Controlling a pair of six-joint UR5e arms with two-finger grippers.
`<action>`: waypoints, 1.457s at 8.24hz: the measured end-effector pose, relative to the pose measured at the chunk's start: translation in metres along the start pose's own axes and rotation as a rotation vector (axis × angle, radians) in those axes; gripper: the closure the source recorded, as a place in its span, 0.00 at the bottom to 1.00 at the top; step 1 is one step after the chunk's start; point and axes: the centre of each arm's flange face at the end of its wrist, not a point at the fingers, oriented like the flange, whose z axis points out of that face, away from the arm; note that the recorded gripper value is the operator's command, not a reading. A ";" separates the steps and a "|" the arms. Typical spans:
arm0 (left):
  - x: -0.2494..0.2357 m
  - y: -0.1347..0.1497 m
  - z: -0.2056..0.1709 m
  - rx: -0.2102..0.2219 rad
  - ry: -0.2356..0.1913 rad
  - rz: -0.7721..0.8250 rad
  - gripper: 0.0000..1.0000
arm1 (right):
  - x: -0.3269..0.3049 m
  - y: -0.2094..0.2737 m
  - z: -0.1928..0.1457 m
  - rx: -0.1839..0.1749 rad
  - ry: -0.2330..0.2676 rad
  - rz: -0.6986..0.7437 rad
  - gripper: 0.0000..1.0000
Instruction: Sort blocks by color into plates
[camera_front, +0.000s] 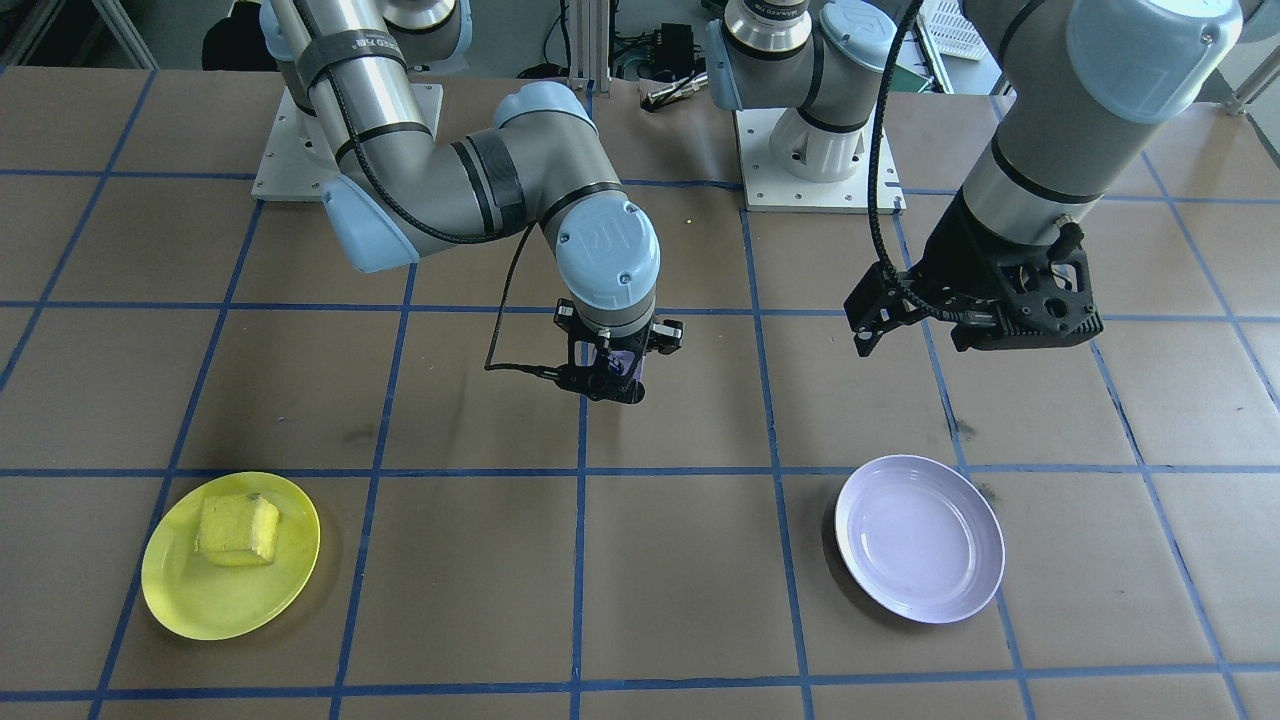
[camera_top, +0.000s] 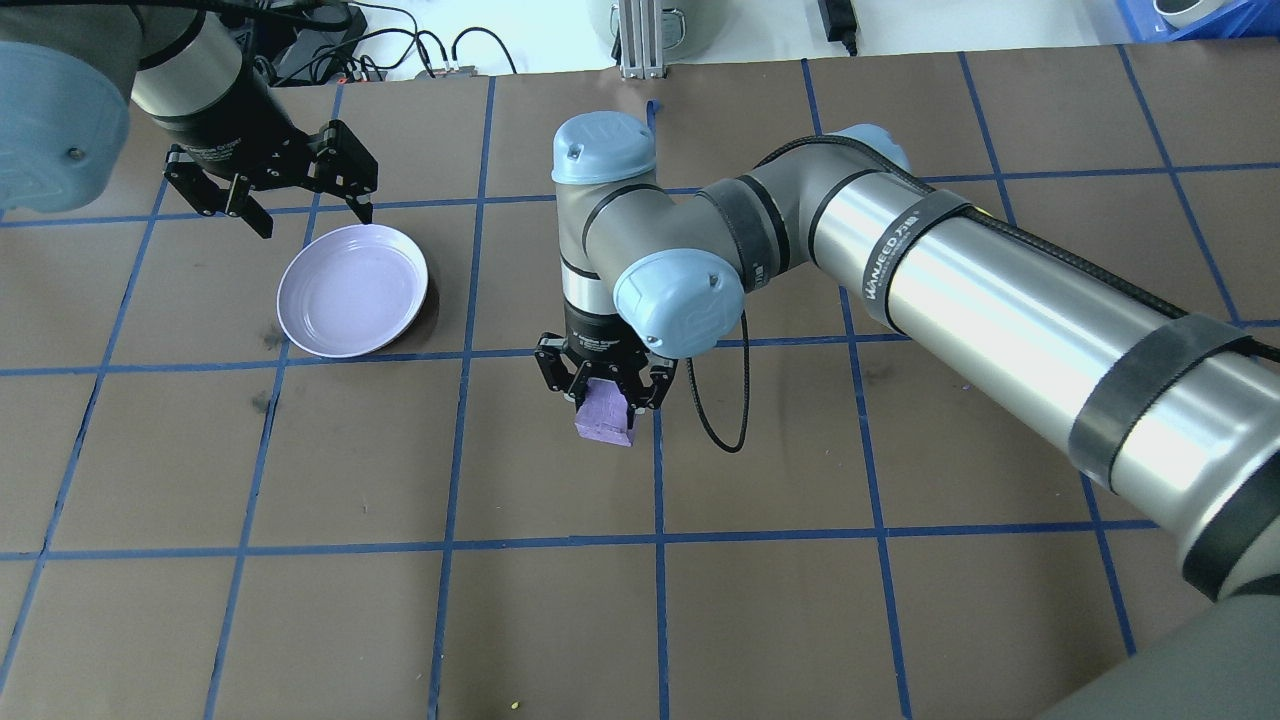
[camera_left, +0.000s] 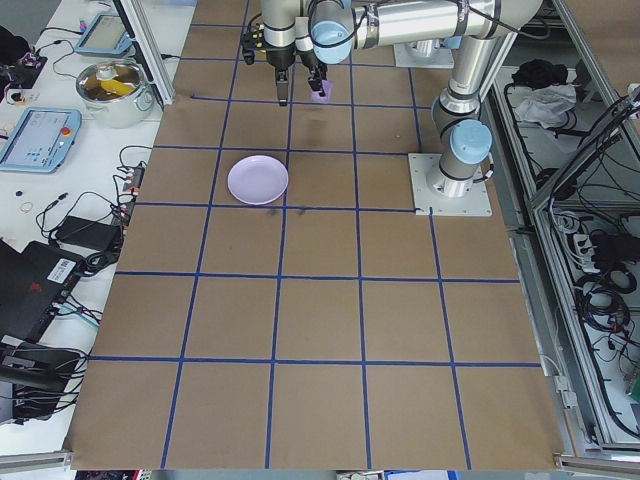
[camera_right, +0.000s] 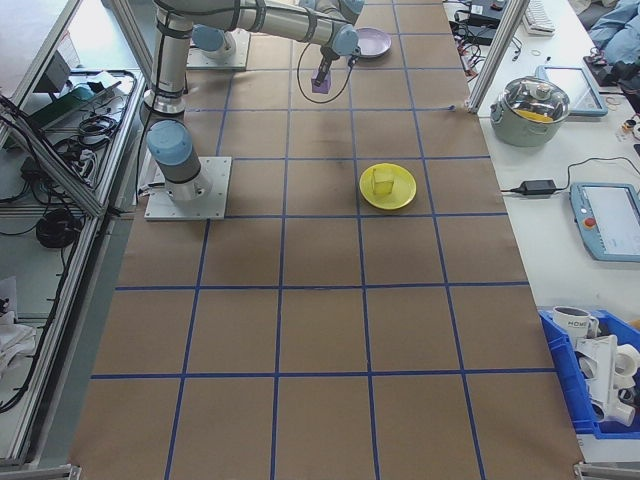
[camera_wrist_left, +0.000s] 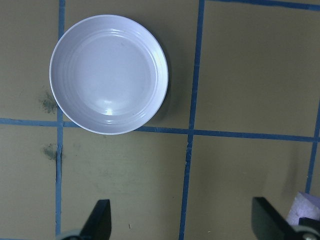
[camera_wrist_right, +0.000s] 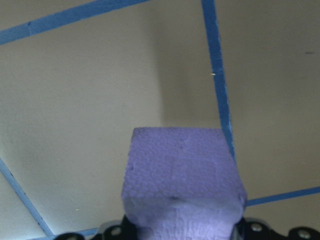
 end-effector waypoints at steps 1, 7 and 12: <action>0.000 0.000 0.000 0.001 0.000 0.000 0.00 | -0.012 -0.001 0.011 0.006 -0.018 0.007 0.24; -0.001 0.003 0.019 0.006 0.001 0.002 0.00 | -0.022 -0.014 0.029 0.021 -0.031 -0.055 0.00; 0.031 0.015 0.035 -0.005 0.017 0.060 0.00 | 0.068 -0.055 -0.109 0.138 0.078 -0.275 0.00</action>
